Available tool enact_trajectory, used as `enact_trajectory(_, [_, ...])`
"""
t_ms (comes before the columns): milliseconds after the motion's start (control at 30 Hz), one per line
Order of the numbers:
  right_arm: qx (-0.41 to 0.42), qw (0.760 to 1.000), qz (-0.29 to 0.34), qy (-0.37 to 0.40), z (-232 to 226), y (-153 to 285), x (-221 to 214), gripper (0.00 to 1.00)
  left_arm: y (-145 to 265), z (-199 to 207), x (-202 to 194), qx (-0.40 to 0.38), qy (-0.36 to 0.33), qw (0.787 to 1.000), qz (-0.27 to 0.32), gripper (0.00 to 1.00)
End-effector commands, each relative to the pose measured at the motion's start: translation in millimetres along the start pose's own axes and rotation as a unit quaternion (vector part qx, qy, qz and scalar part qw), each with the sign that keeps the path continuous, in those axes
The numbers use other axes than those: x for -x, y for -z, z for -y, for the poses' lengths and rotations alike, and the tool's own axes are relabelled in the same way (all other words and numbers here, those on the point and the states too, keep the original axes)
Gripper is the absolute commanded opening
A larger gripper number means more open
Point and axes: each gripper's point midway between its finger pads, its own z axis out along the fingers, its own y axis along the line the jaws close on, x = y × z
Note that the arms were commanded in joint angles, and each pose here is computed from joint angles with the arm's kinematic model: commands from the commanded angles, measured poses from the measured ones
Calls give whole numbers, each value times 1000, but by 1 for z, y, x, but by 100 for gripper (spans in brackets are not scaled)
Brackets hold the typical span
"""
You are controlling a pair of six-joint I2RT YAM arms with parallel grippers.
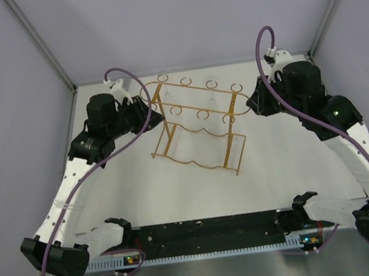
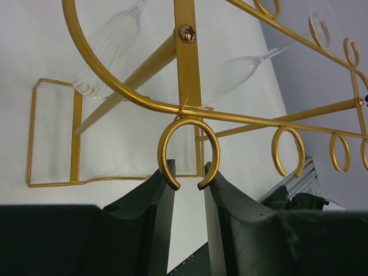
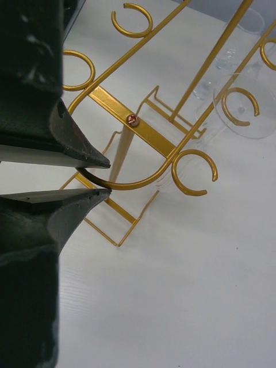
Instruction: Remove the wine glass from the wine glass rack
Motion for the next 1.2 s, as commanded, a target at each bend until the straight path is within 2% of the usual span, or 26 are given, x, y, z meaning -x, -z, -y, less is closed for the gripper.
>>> enact_trajectory(0, [10,1000,24,-3,-1,13,6,20,0,8,24,-10,-21,999,34,32])
enact_trajectory(400, [39,999,10,-10,-10,16,-6,19,-13,0,36,-2,-22,999,30,32])
enact_trajectory(700, [54,998,11,-16,-18,22,-9,27,-19,4,57,0,-31,999,35,32])
enact_trajectory(1167, [83,996,0,-11,-43,18,-16,28,-48,-10,70,8,-23,1000,15,32])
